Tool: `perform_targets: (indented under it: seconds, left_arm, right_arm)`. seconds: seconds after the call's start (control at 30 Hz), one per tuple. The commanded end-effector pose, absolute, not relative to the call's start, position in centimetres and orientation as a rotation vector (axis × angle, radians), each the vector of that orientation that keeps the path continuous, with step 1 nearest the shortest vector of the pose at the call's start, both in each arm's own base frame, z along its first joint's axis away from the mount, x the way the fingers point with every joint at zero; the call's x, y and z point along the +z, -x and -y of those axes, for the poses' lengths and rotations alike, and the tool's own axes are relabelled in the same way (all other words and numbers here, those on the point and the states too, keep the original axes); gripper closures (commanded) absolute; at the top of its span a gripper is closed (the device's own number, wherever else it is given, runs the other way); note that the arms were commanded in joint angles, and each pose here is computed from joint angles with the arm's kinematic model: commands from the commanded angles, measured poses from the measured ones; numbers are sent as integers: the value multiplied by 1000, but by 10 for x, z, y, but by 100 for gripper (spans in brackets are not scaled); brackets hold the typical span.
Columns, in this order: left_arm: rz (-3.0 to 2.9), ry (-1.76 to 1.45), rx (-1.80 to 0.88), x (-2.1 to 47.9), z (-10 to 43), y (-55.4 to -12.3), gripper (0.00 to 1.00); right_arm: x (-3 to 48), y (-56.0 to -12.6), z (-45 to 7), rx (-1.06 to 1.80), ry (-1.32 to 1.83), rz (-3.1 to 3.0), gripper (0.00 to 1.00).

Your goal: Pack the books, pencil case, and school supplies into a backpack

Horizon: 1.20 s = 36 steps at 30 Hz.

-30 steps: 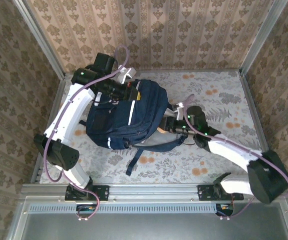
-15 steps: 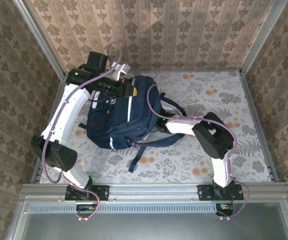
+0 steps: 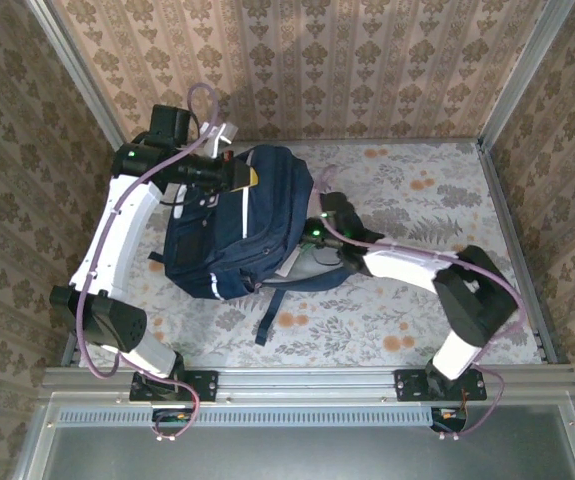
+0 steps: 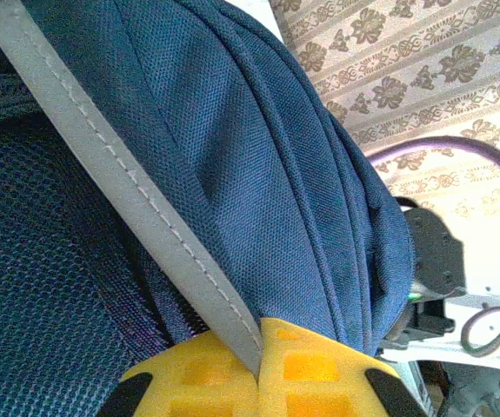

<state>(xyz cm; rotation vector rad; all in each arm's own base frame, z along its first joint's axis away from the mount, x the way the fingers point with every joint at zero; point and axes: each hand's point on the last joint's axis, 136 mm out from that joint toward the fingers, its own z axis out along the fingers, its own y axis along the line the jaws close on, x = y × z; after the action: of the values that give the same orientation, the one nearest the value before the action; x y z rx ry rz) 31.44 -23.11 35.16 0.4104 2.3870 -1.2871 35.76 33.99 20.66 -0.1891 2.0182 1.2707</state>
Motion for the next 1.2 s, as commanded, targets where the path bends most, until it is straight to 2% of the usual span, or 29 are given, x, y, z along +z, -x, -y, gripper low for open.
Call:
perform_targets:
  seconds: [0.0, 0.13, 0.3, 0.4, 0.57, 0.7, 0.83, 1.03, 1.17]
  left_arm:
    - [-2110, -552, -1352, 417, 235, -305, 100]
    - [-2119, -544, -1351, 413, 236, -307, 100]
    - [-2114, -568, -1370, 414, 246, -307, 100]
    - [-2124, -620, -1377, 413, 259, -303, 100]
    - [-2151, -714, -1352, 406, 280, -304, 100]
    - [-2153, -776, -1342, 403, 297, -310, 100]
    - [-2154, -882, -1314, 394, 328, -313, 100]
    - [-2139, -1012, -1298, 372, 373, -321, 100]
    - [-2202, -1065, -1279, 340, 389, -325, 100]
  right_arm:
    - [213, -358, -301, 1192, 159, -1977, 10]
    - [215, -361, -240, 952, 64, -1985, 11]
    - [183, -373, -151, 500, -157, -2099, 10]
    - [165, -375, -140, 460, -165, -2150, 9]
    - [143, -372, -165, 615, -128, -2229, 11]
    - [121, -364, -144, 491, -185, -2282, 25]
    - [102, -350, -128, 408, -229, -2345, 46]
    - [75, -310, -120, 423, -259, -2441, 69]
    - [70, -282, -125, 530, -274, -2454, 82]
